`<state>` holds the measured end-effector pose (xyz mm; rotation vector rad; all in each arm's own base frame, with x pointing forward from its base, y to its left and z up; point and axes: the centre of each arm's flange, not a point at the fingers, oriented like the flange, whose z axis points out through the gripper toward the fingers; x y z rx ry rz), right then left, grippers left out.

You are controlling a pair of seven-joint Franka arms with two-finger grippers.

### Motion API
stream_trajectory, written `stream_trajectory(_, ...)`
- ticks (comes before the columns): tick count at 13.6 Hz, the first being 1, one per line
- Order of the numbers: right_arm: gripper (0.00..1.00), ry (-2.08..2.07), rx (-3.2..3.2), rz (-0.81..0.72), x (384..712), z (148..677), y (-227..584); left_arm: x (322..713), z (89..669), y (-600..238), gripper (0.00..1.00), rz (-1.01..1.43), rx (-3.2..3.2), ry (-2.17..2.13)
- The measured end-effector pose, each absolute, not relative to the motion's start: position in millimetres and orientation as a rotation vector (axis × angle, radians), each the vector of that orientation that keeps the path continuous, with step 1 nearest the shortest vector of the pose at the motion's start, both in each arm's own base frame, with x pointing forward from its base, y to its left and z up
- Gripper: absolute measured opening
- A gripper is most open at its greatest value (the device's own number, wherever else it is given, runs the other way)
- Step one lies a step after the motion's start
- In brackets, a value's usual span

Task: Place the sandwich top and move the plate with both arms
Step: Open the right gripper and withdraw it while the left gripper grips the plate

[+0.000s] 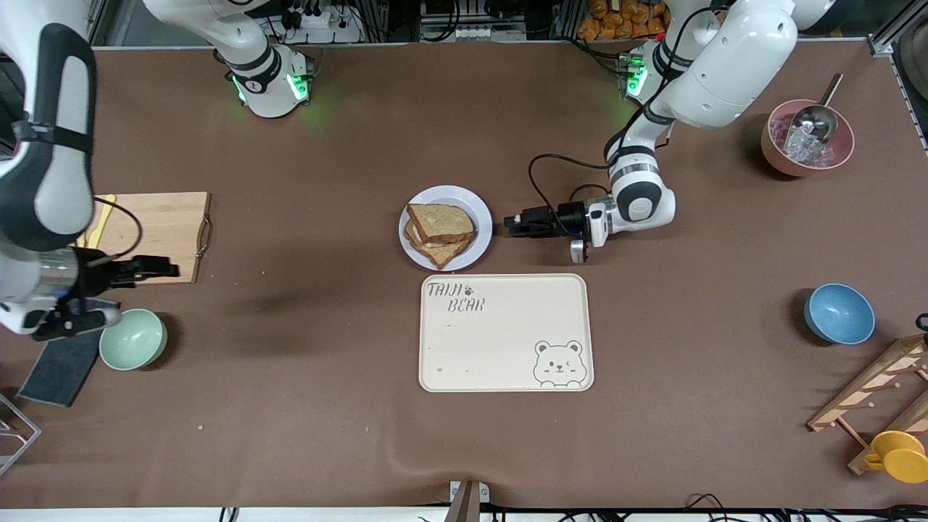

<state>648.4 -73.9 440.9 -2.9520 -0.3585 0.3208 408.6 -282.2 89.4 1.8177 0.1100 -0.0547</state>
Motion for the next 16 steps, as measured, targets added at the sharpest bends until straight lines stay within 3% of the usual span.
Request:
stream_trajectory(4,1.0,-0.531,-2.974,0.23,652,476,-100,409,89,-294,0.71,-0.041,1.849,0.11)
stream_trajectory(8,1.0,-0.417,-2.92,0.228,639,507,-106,406,87,-313,0.67,-0.039,1.841,0.135)
stream_trajectory(12,1.0,-0.098,-3.017,0.327,607,573,-38,398,86,-333,0.6,-0.042,1.856,0.136)
stream_trajectory(16,1.0,-0.03,-3.107,0.242,561,648,-6,399,82,-334,0.49,-0.044,1.855,0.139)
